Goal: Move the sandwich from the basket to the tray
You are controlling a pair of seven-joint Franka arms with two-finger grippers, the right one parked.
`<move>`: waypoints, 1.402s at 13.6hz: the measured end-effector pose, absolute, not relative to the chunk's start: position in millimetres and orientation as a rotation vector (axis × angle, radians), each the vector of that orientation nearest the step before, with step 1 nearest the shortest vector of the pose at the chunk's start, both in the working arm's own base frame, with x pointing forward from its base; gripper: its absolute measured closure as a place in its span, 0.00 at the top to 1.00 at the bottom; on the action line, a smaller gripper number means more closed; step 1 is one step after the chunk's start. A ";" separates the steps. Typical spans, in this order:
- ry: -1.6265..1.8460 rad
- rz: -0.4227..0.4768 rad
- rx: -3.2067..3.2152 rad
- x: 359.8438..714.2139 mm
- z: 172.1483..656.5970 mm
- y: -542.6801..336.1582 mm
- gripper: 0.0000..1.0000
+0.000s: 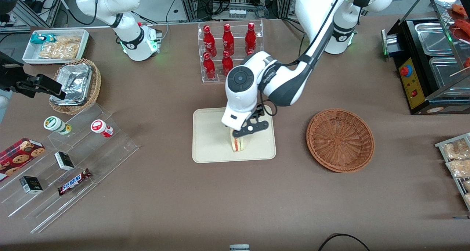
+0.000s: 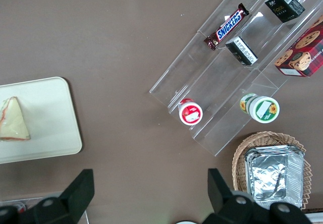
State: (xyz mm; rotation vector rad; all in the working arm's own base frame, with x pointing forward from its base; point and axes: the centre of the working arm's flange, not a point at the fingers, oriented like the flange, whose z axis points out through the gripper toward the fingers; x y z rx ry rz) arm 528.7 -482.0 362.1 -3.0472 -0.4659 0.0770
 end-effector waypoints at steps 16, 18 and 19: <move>-0.249 0.277 -3.001 573.8 435.3 -212.5 1.00; -0.191 0.318 -3.005 571.3 454.9 -181.8 1.00; -0.160 0.333 -3.012 569.9 465.7 -165.1 1.00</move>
